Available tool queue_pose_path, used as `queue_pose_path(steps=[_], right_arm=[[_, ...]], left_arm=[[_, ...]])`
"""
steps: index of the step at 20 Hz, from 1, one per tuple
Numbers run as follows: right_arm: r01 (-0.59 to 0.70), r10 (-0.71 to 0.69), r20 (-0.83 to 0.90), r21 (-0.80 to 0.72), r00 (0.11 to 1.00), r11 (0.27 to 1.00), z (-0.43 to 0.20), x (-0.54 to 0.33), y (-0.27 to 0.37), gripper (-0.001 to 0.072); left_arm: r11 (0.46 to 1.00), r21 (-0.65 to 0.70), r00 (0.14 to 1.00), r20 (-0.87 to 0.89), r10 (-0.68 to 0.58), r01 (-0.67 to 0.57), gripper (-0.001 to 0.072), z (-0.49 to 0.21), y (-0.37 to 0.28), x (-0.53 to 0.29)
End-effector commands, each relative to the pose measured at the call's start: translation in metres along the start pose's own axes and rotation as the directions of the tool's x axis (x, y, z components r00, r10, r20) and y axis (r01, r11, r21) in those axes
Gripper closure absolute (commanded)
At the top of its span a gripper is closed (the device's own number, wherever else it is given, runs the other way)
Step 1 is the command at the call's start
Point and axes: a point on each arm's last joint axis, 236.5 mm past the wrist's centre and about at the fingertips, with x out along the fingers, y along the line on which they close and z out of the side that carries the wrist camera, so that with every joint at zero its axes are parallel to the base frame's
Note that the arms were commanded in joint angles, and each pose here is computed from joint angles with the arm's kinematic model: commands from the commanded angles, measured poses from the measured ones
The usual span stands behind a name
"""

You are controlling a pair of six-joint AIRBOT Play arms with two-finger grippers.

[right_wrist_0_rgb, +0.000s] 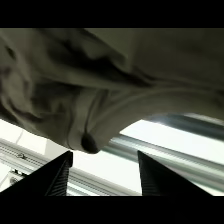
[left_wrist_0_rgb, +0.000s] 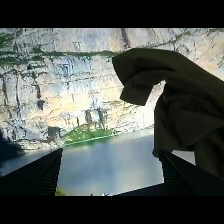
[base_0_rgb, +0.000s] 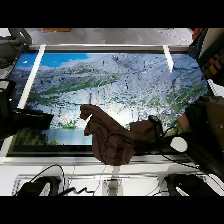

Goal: Fold the clothes and pants, and hang the long-sleeved shirts on hangers.

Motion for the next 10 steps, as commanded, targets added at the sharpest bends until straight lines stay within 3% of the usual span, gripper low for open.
queue_pose_path(steps=[1, 5, 10], right_arm=[[-0.042, 0.051, -0.140, 0.061, 0.989, 0.997, -0.022, 0.035, 0.001, 0.0223], [-0.130, 0.146, -0.284, 0.075, 0.948, 0.989, -0.042, 0.059, 0.015, 0.0223], [-0.107, 0.135, -0.344, 0.100, 0.929, 0.989, -0.050, 0.075, 0.006, 0.0223]], left_arm=[[1.000, -0.016, 1.000, -0.029, -0.007, 0.007, 0.0009, -0.004, 0.001, 0.008], [0.998, -0.054, 0.999, -0.046, -0.025, 0.023, 0.0009, -0.005, -0.001, 0.014], [0.993, -0.088, 0.995, -0.044, -0.087, 0.083, 0.0009, -0.002, -0.014, 0.020]])
